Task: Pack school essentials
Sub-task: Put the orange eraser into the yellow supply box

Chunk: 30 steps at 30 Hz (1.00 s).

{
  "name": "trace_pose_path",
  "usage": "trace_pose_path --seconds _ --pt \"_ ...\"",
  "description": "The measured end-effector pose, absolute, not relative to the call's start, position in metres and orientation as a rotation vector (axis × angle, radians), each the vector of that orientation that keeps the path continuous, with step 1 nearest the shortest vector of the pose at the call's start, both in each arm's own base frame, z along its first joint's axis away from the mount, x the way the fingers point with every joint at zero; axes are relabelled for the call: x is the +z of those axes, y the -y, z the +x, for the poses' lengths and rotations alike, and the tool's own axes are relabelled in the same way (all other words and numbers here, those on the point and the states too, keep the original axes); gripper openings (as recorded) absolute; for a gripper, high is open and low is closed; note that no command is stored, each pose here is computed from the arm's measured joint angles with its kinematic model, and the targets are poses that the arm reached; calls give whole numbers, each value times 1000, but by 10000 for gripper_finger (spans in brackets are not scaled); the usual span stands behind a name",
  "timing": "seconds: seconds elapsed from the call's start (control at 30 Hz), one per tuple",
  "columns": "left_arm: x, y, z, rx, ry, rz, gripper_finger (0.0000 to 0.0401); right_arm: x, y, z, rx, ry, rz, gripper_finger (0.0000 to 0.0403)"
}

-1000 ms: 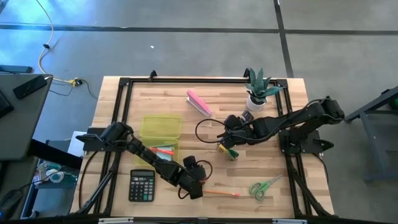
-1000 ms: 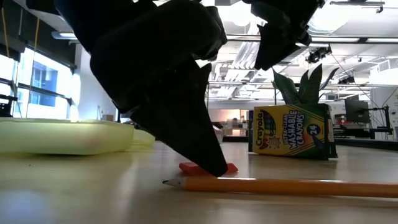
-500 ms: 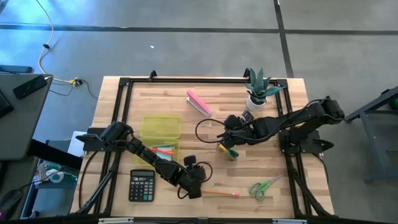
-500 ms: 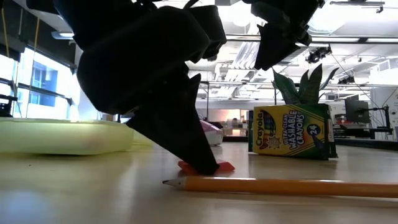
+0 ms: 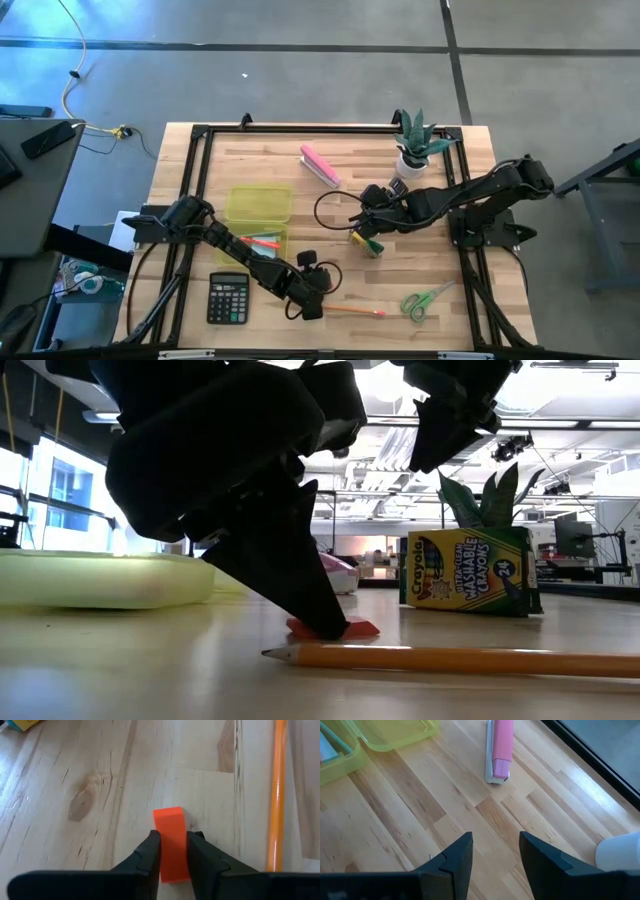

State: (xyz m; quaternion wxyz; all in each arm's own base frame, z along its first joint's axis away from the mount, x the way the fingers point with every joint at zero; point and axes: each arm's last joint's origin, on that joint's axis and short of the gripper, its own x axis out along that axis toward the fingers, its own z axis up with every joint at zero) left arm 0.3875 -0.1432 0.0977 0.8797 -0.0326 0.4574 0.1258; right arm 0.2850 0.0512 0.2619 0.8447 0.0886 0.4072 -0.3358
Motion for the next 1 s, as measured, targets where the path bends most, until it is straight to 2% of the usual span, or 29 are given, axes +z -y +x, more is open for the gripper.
trace_pose_path --seconds 0.5,0.77,1.0 --pt "117 140 381 241 -965 -52 70 262 -51 285 -713 -856 196 153" --pt "123 134 371 325 -1027 6 68 262 -51 285 -712 -858 193 153" --pt "123 134 370 328 -1035 9 66 262 -51 285 -712 -857 194 153"
